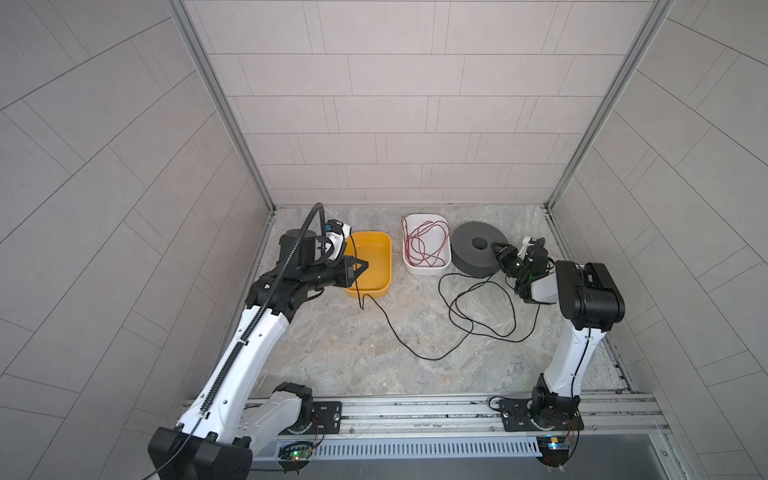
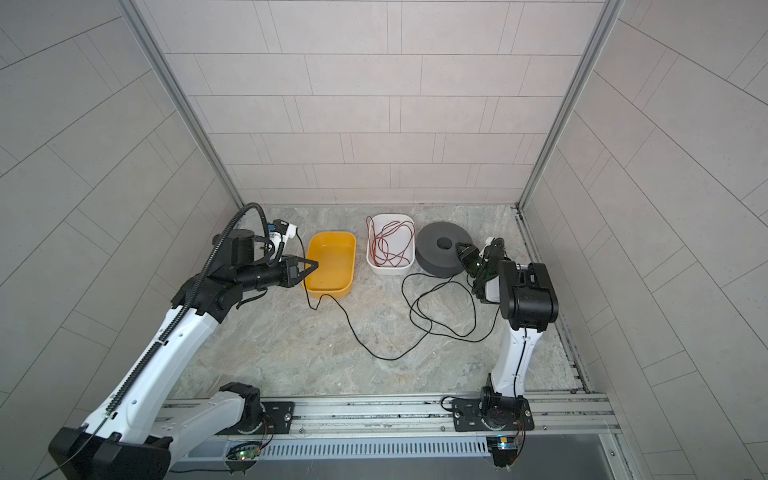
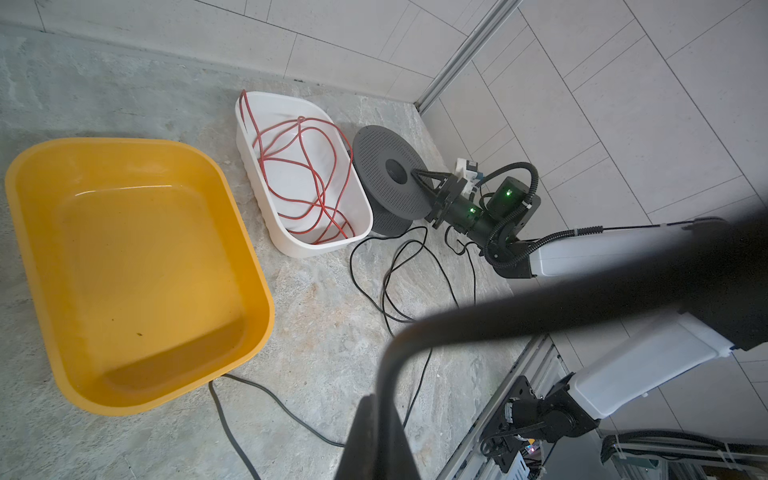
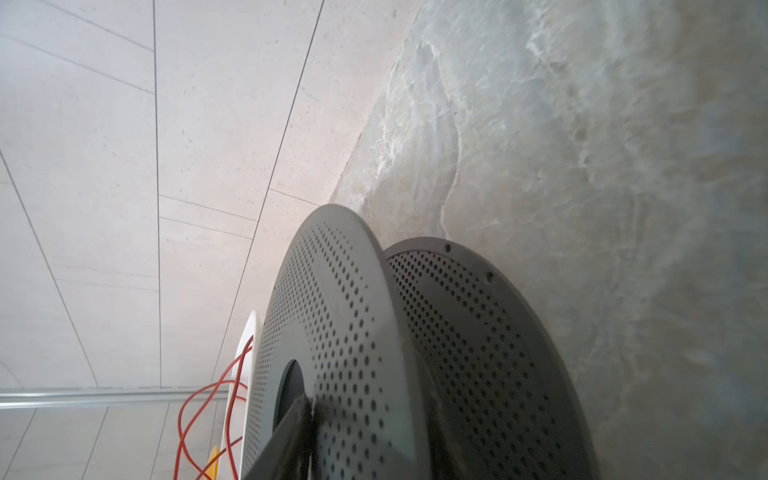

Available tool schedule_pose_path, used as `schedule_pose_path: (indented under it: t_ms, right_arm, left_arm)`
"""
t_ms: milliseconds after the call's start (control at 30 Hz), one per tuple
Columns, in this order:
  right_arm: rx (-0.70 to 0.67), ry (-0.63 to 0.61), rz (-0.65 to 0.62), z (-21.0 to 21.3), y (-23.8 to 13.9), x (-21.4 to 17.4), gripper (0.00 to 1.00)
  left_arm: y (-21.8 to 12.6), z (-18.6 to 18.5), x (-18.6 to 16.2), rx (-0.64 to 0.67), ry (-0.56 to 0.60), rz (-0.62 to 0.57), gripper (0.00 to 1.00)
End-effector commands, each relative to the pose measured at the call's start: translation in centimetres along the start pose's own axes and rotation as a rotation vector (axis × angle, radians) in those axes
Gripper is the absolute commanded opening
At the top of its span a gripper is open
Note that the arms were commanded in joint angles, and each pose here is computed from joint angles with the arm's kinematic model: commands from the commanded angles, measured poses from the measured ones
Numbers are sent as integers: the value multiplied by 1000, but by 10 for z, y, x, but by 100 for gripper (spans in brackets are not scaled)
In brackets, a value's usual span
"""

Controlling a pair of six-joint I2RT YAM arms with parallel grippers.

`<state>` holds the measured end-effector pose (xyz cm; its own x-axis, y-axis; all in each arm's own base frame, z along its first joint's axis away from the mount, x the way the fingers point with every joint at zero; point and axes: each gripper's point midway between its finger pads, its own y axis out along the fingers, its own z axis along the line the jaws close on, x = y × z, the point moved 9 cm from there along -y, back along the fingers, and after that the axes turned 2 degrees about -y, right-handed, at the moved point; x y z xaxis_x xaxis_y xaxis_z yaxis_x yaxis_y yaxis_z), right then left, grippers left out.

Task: Wrap the cables
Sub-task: 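Close the right gripper on the grey spool flange, then lift the grey spool with the right gripper and carry it toward the robot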

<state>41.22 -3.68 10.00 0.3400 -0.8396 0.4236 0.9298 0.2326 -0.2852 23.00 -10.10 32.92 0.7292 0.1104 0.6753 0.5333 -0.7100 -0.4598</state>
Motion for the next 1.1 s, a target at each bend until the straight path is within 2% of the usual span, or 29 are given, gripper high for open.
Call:
schedule_pose_path:
  t_ms: [0, 167, 333, 500, 933, 1067]
  right_arm:
    - [17, 25, -49, -1, -4, 3, 32]
    - [-10, -25, -59, 12, -13, 11, 12]
    - [-18, -64, -83, 32, -23, 21, 0]
    - [-55, -117, -64, 54, -28, 32, 0]
    - [-234, -643, -80, 174, -105, 22, 0]
    - [-243, -745, -76, 198, -131, 7, 0]
  left_arm:
    - [1, 1, -1, 2, 5, -3, 0]
    - [2, 1, -2, 0, -1, 0, 0]
    - [2, 3, -9, 10, -20, 7, 0]
    - [5, 8, -17, 21, -40, 29, 0]
    - [13, 15, -17, 50, -90, 52, 0]
    - [8, 13, -18, 65, -70, 32, 0]
